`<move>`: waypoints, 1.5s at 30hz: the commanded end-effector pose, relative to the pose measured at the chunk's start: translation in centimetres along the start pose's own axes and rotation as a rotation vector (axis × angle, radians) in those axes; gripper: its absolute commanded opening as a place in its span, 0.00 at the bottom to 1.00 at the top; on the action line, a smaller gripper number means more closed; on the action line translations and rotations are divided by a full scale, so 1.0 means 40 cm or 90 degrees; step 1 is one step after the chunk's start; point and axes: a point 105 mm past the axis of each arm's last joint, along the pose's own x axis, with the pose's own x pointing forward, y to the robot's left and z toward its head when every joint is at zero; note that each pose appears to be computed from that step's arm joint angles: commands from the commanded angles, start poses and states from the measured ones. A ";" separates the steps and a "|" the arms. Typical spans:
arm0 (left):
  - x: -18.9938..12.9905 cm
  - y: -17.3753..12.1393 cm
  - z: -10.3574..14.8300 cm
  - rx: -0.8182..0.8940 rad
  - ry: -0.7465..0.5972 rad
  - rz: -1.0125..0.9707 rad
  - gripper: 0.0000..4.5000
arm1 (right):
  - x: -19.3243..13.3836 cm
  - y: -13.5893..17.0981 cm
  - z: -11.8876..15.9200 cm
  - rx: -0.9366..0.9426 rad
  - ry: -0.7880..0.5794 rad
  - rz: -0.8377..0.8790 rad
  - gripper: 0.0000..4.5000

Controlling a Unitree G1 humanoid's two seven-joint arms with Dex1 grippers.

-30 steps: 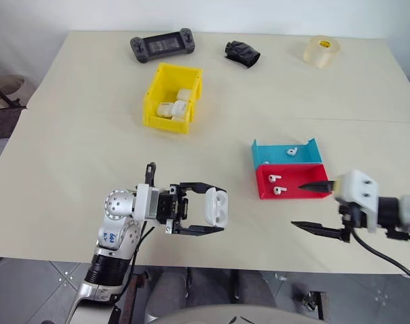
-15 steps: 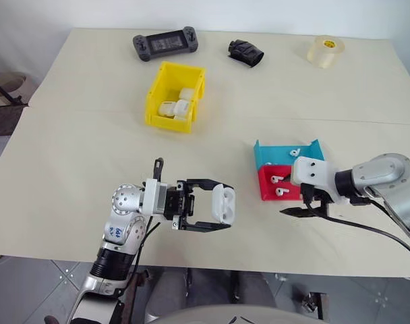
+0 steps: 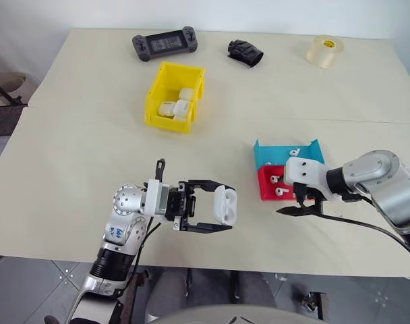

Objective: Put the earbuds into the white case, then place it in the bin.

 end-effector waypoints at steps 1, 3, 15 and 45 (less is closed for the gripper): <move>0.009 -0.002 0.018 0.025 -0.009 -0.007 0.63 | 0.002 -0.002 0.014 -0.026 0.002 0.001 1.00; 0.008 -0.002 0.018 0.026 -0.008 -0.007 0.63 | 0.004 -0.004 0.015 -0.030 0.004 0.000 0.91; 0.006 -0.003 0.020 0.029 -0.005 -0.002 0.63 | 0.008 -0.003 0.014 -0.042 0.010 0.009 0.02; 0.001 0.006 0.023 0.033 0.001 0.009 0.63 | -0.035 -0.053 0.081 -0.046 -0.053 -0.035 0.99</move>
